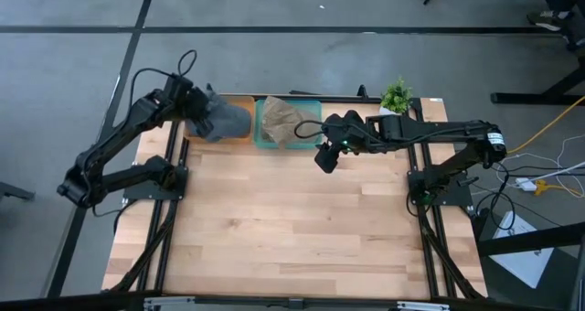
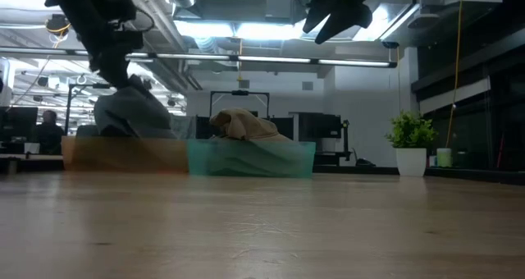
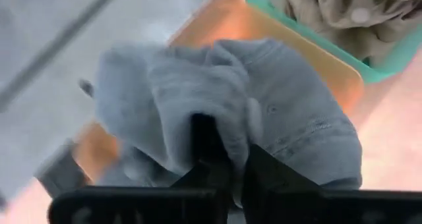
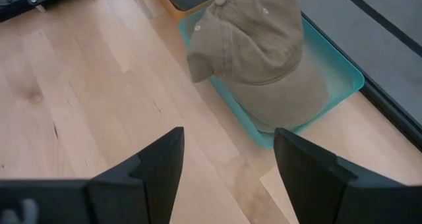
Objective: Pick & Place hat
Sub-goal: Put the gray cap into the orange bin
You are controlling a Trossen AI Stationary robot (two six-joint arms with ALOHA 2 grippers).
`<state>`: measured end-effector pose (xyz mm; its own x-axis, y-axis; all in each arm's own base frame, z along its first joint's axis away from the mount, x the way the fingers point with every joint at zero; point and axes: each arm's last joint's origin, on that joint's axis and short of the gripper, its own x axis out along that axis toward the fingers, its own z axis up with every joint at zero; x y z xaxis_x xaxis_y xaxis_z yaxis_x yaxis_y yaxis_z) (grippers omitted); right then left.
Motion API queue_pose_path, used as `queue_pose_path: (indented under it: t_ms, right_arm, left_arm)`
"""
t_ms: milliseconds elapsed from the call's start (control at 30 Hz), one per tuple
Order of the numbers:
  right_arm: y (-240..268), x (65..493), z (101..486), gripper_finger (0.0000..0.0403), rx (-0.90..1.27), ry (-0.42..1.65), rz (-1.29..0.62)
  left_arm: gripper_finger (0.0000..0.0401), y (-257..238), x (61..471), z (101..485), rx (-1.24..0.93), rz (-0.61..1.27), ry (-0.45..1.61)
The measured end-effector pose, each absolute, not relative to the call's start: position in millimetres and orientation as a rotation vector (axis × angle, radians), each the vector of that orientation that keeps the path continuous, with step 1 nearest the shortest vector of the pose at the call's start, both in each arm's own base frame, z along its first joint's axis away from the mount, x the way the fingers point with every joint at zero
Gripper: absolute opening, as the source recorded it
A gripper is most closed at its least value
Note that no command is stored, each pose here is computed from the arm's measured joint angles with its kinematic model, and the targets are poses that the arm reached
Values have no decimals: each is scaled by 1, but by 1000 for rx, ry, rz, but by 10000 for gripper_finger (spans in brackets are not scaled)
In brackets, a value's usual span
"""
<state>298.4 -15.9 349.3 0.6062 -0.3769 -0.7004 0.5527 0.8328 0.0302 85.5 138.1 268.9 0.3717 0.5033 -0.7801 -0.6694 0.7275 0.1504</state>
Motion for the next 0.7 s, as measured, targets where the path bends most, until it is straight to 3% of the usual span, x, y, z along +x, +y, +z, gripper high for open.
queue_pose_path:
  t_ms: [200,533,700]
  right_arm:
    - [-16,298,349,231,254,745,-544]
    - [-16,298,349,231,253,747,-544]
    - [-16,298,349,231,251,757,-545]
  left_arm:
    - [52,140,86,258,-433,721,937]
    - [178,150,81,250,-499,740,967]
    - [205,146,75,258,-510,797,925]
